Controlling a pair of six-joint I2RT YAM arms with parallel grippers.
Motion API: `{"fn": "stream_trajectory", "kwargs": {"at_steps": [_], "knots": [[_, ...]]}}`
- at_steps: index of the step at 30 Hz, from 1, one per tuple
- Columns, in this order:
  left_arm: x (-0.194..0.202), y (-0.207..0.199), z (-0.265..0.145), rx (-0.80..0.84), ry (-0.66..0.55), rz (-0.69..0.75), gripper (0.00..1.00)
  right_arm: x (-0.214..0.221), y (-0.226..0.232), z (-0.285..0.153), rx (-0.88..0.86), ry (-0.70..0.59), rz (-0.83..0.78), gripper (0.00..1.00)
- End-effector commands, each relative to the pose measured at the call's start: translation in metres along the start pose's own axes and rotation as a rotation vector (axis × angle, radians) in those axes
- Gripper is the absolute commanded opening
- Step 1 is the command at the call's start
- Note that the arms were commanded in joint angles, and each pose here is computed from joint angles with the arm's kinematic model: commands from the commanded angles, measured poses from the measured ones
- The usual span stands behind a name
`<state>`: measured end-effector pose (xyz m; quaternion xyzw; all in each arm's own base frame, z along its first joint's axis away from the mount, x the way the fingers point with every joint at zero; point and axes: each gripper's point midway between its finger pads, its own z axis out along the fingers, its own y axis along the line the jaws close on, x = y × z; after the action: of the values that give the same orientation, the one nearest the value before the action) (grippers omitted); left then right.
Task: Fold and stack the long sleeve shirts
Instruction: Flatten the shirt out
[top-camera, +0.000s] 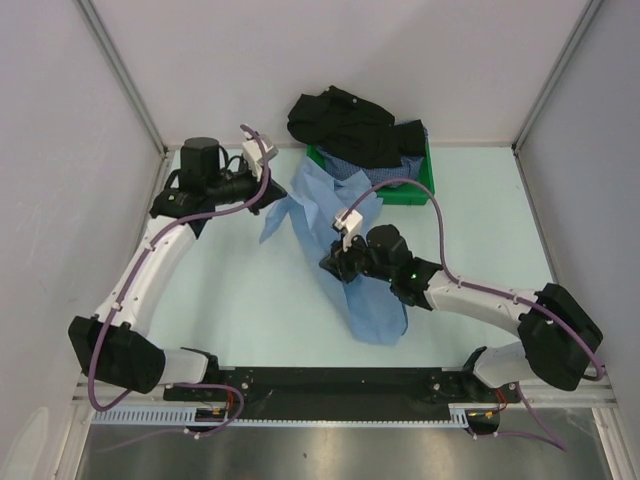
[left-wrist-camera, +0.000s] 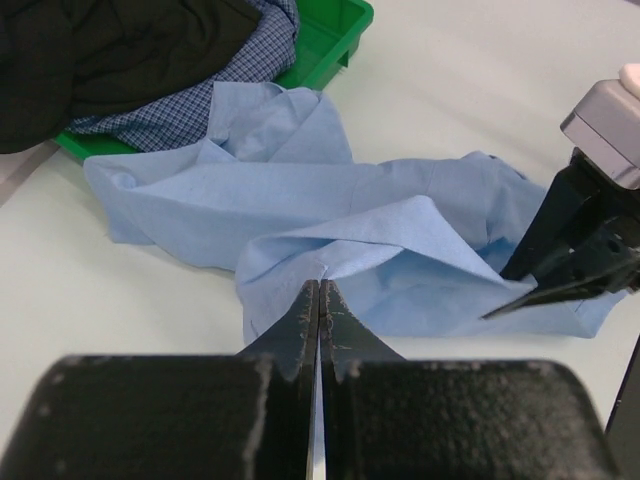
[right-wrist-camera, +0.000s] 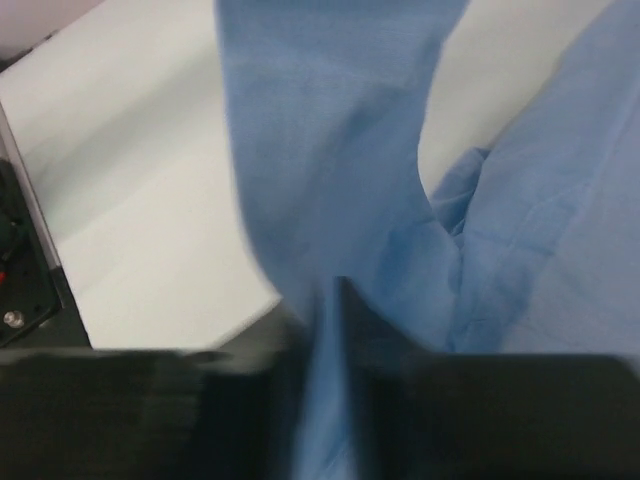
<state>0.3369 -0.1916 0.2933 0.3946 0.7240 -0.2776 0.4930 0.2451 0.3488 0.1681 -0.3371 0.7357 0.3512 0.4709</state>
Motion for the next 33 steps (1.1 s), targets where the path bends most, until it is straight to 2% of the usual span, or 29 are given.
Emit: {"fn": "stream_trajectory", "kwargs": {"at_steps": [1, 3, 4, 5, 6, 7, 8, 9, 10, 11, 12, 13, 15, 16, 17, 19, 20, 22, 23, 26, 28, 33], "knots": [[-0.053, -0.010, -0.028, -0.012, -0.125, 0.040, 0.00, -0.034, -0.035, -0.010, 0.093, -0.086, 0.026, 0.01], [-0.057, -0.033, -0.035, 0.083, -0.146, 0.072, 0.00, -0.063, -0.056, -0.024, 0.133, -0.109, 0.045, 0.00], [-0.061, -0.056, -0.041, 0.144, -0.163, 0.120, 0.00, -0.060, -0.062, -0.033, 0.122, -0.073, 0.071, 0.00], [-0.045, -0.076, -0.039, 0.215, -0.130, 0.170, 0.00, -0.081, -0.089, -0.056, 0.190, -0.127, 0.086, 0.00], [-0.035, -0.093, -0.038, 0.257, -0.105, 0.213, 0.00, -0.091, -0.097, -0.068, 0.198, -0.150, 0.075, 0.00], [-0.022, -0.136, -0.030, 0.376, -0.073, 0.275, 0.00, -0.099, -0.098, -0.080, 0.176, -0.169, 0.056, 0.00], [-0.006, -0.156, -0.026, 0.433, -0.040, 0.369, 0.00, -0.105, -0.111, -0.095, 0.210, -0.189, 0.041, 0.00], [0.032, -0.173, -0.020, 0.481, 0.077, 0.373, 0.00, -0.116, -0.109, -0.113, 0.207, -0.220, -0.013, 0.00], [0.050, -0.207, -0.017, 0.583, 0.120, 0.425, 0.00, -0.108, -0.100, -0.119, 0.156, -0.197, -0.032, 0.00], [0.067, -0.212, -0.011, 0.611, 0.172, 0.422, 0.00, -0.100, -0.099, -0.127, 0.150, -0.169, -0.049, 0.00], [0.070, -0.207, -0.006, 0.586, 0.194, 0.415, 0.03, -0.098, -0.098, -0.146, 0.166, -0.165, -0.118, 0.00], [0.068, -0.188, 0.001, 0.523, 0.198, 0.382, 0.16, -0.093, -0.092, -0.154, 0.136, -0.156, -0.160, 0.00], [0.050, -0.146, 0.017, 0.408, 0.129, 0.321, 0.34, -0.077, -0.096, -0.183, 0.181, -0.128, -0.271, 0.00], [0.044, -0.104, 0.019, 0.291, 0.103, 0.275, 0.49, -0.073, -0.092, -0.192, 0.166, -0.125, -0.305, 0.00], [0.029, -0.079, 0.027, 0.211, 0.049, 0.294, 0.53, -0.068, -0.094, -0.200, 0.175, -0.115, -0.323, 0.00], [0.042, -0.040, 0.043, 0.100, 0.103, 0.336, 0.60, -0.061, -0.103, -0.224, 0.226, -0.102, -0.371, 0.00], [0.045, -0.027, 0.053, 0.080, 0.106, 0.426, 0.76, -0.059, -0.107, -0.231, 0.245, -0.099, -0.370, 0.00], [0.060, -0.006, 0.071, 0.037, 0.133, 0.474, 0.77, -0.054, -0.117, -0.245, 0.275, -0.099, -0.338, 0.00], [0.063, 0.002, 0.080, 0.026, 0.108, 0.549, 0.77, -0.053, -0.121, -0.249, 0.289, -0.100, -0.319, 0.00], [0.085, 0.027, 0.105, -0.017, 0.101, 0.651, 0.77, -0.054, -0.133, -0.255, 0.325, -0.106, -0.260, 0.00], [0.098, 0.042, 0.120, -0.061, 0.098, 0.678, 0.77, -0.057, -0.139, -0.258, 0.347, -0.117, -0.246, 0.00], [0.091, 0.073, 0.139, -0.204, 0.027, 0.821, 0.77, -0.053, -0.154, -0.262, 0.380, -0.119, -0.207, 0.00]]}}
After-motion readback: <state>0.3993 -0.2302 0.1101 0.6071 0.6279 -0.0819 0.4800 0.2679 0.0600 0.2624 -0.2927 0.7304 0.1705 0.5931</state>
